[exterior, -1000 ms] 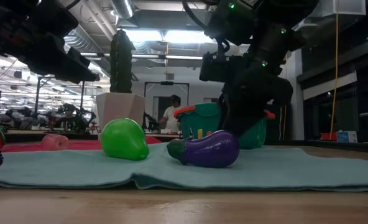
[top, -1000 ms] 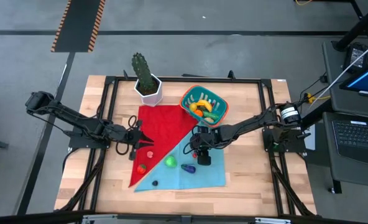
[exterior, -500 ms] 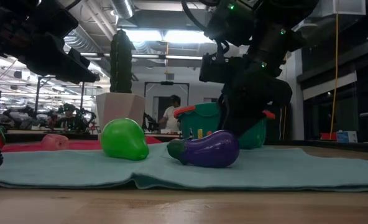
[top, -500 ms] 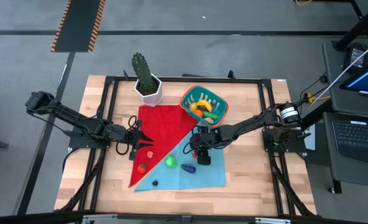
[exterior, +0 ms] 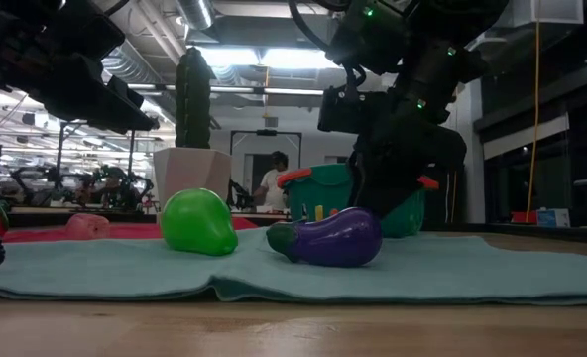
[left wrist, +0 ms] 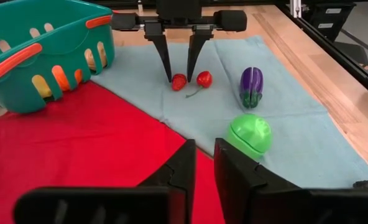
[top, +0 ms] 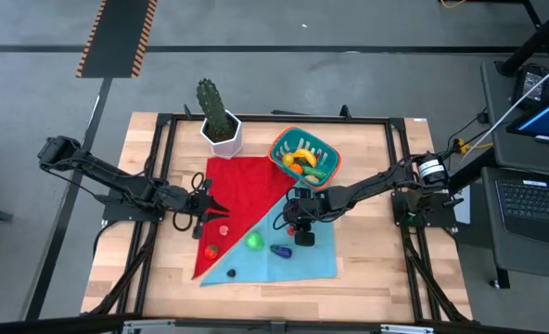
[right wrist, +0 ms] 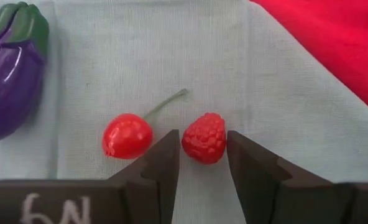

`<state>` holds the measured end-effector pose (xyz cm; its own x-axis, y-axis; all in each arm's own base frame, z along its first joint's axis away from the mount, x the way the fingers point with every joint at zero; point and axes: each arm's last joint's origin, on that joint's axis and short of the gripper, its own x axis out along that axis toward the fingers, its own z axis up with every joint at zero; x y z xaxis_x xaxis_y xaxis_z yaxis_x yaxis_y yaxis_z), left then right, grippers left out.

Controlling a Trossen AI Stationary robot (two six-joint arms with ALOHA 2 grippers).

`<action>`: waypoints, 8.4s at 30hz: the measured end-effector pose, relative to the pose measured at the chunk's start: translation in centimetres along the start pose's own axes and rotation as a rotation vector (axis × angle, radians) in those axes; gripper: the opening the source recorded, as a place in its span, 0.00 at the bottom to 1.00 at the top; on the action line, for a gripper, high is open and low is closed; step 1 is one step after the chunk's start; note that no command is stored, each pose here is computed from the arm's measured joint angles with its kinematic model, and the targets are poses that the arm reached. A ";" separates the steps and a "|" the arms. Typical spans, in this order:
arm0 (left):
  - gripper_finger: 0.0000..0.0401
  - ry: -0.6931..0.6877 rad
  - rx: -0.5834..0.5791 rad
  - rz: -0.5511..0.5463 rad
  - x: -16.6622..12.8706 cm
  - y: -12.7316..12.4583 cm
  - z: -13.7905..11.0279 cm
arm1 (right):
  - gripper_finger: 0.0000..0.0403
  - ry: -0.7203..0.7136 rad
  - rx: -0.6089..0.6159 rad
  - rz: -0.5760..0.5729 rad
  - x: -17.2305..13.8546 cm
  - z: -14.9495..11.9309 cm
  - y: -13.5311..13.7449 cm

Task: Pick and placing Produce into tupperware
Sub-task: Put the red raspberry into the blue basket, then put the pink peach into the blue basket

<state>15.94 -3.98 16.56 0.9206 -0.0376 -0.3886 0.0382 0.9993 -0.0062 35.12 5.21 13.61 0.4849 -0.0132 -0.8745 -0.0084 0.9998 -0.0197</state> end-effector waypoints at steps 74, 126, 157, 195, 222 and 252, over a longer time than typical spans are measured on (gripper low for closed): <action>0.10 0.007 0.002 0.001 0.0 0.0 -0.1 | 0.23 0.070 0.082 -0.004 -1.8 3.3 -1.9; 0.15 -0.001 0.000 0.000 0.0 0.0 0.0 | 0.22 -0.568 0.153 0.020 -11.3 -5.4 -3.5; 0.01 -0.018 -0.061 0.139 0.3 2.5 0.3 | 0.22 -0.966 0.237 -0.164 -11.3 -11.9 -7.0; 0.15 -0.010 -0.037 0.233 0.3 4.1 0.3 | 0.22 -0.517 0.342 -0.294 -16.1 -7.0 -12.5; 0.02 -0.009 -0.038 0.233 0.3 4.1 0.3 | 0.22 -0.061 0.321 -0.167 -9.7 -3.1 -15.6; 0.14 0.005 -0.037 0.233 0.3 4.1 0.2 | 0.55 0.005 0.309 -0.101 -7.8 -1.9 -17.3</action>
<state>16.43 0.13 16.57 0.9011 0.1940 -0.3879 -0.1893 0.9806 0.0507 29.80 -12.05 19.80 0.4651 -0.1123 -0.8781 0.3058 0.9513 0.0403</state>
